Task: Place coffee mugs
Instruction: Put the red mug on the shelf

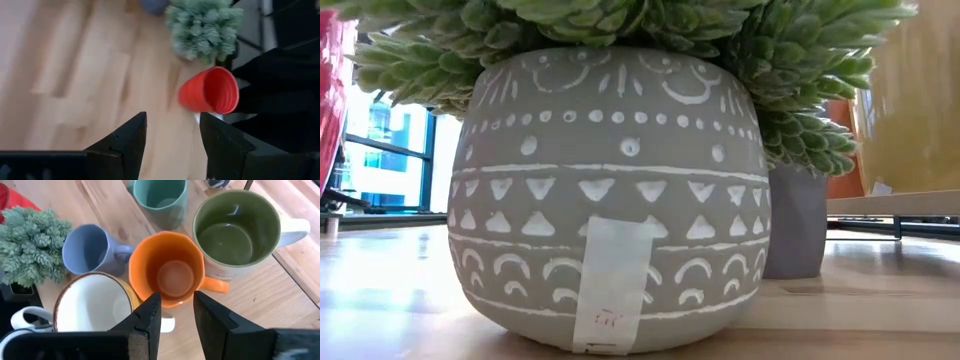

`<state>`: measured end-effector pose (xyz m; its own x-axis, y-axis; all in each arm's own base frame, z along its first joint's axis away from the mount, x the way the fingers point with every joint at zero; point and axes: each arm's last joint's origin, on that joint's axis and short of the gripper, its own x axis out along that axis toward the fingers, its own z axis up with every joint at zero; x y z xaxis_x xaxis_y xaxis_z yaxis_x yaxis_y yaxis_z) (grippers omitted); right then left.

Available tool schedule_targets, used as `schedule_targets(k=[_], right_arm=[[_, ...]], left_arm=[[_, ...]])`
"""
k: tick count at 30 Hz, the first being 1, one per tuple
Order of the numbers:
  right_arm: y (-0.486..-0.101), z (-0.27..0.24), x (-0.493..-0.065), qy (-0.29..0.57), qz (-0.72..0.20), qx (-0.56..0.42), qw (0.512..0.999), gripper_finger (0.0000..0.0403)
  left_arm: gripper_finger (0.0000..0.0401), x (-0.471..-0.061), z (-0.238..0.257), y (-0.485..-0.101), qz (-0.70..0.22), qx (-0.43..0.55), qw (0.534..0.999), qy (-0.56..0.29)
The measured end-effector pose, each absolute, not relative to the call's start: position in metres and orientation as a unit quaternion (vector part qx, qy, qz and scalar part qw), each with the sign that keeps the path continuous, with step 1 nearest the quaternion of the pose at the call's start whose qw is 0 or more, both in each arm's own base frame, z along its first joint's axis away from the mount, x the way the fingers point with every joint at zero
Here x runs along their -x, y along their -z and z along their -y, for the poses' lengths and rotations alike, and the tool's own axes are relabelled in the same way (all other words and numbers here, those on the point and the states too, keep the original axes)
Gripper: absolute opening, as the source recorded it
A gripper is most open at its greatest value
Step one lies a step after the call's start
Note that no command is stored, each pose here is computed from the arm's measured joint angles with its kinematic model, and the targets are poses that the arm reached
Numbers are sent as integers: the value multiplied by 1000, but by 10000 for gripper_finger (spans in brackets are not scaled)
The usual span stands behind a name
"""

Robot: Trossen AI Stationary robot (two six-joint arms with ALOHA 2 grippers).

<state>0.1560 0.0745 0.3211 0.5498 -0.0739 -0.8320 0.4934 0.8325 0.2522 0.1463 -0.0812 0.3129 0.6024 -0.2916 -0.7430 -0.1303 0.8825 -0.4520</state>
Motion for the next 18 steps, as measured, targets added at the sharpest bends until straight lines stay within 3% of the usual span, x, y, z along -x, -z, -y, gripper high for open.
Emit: schedule_targets(k=[8,13,18], right_arm=[[-321,-72,-157,171,-442,-232,849,94],[-323,-67,-161,198,-411,-219,862,94],[-326,-65,-167,212,-374,-216,877,94]], left_arm=[[172,-169,112,-244,-357,302,877,110],[172,-189,125,-234,-354,298,879,114],[172,-217,142,-252,-335,251,898,137]])
